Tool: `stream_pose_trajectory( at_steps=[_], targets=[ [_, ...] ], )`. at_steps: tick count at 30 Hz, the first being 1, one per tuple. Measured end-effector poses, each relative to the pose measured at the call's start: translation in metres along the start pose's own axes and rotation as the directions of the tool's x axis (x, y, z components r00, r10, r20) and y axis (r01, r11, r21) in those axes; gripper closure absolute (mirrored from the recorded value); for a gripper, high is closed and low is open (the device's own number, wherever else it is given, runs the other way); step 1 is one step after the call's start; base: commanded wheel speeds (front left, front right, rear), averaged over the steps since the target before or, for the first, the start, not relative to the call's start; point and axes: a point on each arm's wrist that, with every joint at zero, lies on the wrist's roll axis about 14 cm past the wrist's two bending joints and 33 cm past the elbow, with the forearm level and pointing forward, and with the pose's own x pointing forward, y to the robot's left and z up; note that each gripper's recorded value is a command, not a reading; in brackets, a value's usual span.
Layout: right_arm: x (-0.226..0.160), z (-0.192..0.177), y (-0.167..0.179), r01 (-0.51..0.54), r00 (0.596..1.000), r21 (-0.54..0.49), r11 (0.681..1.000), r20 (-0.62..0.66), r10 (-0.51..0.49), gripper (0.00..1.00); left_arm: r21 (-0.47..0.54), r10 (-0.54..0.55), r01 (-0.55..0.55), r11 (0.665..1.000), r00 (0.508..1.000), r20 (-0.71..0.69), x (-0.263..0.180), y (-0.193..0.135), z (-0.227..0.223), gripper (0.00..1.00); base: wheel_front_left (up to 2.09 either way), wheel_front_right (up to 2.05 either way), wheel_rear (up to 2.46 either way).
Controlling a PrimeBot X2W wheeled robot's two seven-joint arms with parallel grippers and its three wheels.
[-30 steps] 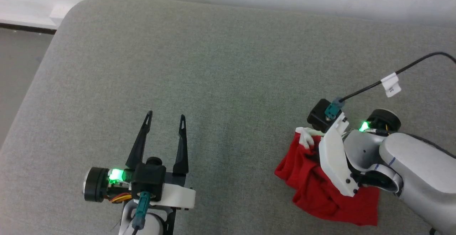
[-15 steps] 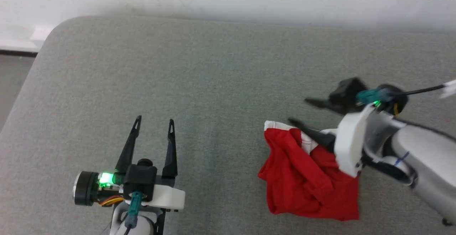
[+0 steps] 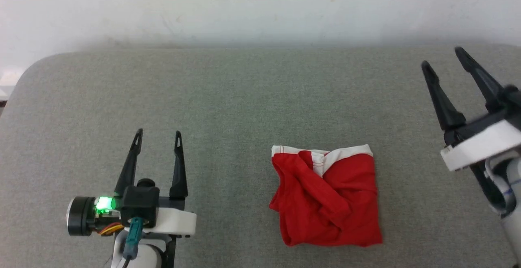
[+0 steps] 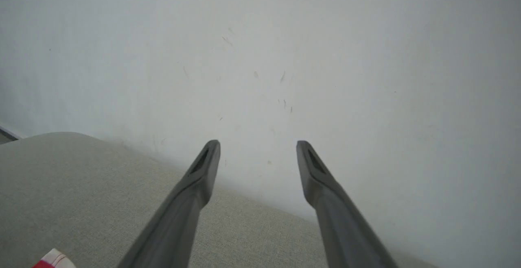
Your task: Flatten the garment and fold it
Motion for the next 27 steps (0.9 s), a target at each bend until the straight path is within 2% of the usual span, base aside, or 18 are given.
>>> stream_pose_trajectory(
  at_steps=[8,14,17,20,23,25,27],
  targets=[
    [-0.056,0.003,-0.005,0.222,0.972,0.068,0.973,0.058,-0.226,0.00,-0.014,-0.015,0.015,1.000,1.000,0.012,-0.007,-0.002,0.006,0.00,0.00,0.00,0.00],
    [-0.090,-0.010,0.011,0.297,0.954,0.118,0.948,0.011,-0.300,0.00,-0.020,-0.019,0.019,1.000,1.000,0.009,-0.015,-0.001,0.007,0.00,0.00,0.00,0.00],
    [-0.090,0.011,0.005,0.313,0.944,0.111,0.943,0.076,-0.322,0.00,-0.022,-0.015,0.015,1.000,1.000,0.007,-0.017,0.000,0.007,0.00,0.00,0.00,0.00],
    [-0.080,0.039,-0.003,0.295,0.939,0.068,0.953,0.162,-0.302,0.00,-0.023,-0.014,0.014,1.000,1.000,0.013,-0.017,0.000,0.009,0.00,0.00,0.00,0.00],
    [-0.061,0.063,-0.007,0.234,0.949,-0.013,0.972,0.221,-0.226,0.00,-0.027,-0.020,0.021,0.999,1.000,0.015,-0.017,-0.001,0.009,0.00,0.00,0.00,0.00],
    [-0.045,0.069,-0.005,0.180,0.967,-0.063,0.982,0.197,-0.164,0.00,-0.030,-0.020,0.020,0.999,1.000,0.014,-0.017,-0.002,0.009,0.00,0.00,0.00,0.00],
    [-0.029,0.063,0.001,0.115,0.989,-0.079,0.990,0.107,-0.106,0.00,-0.036,-0.018,0.018,0.999,1.000,0.011,-0.017,-0.003,0.009,0.00,0.00,0.00,0.00]
  ],
)
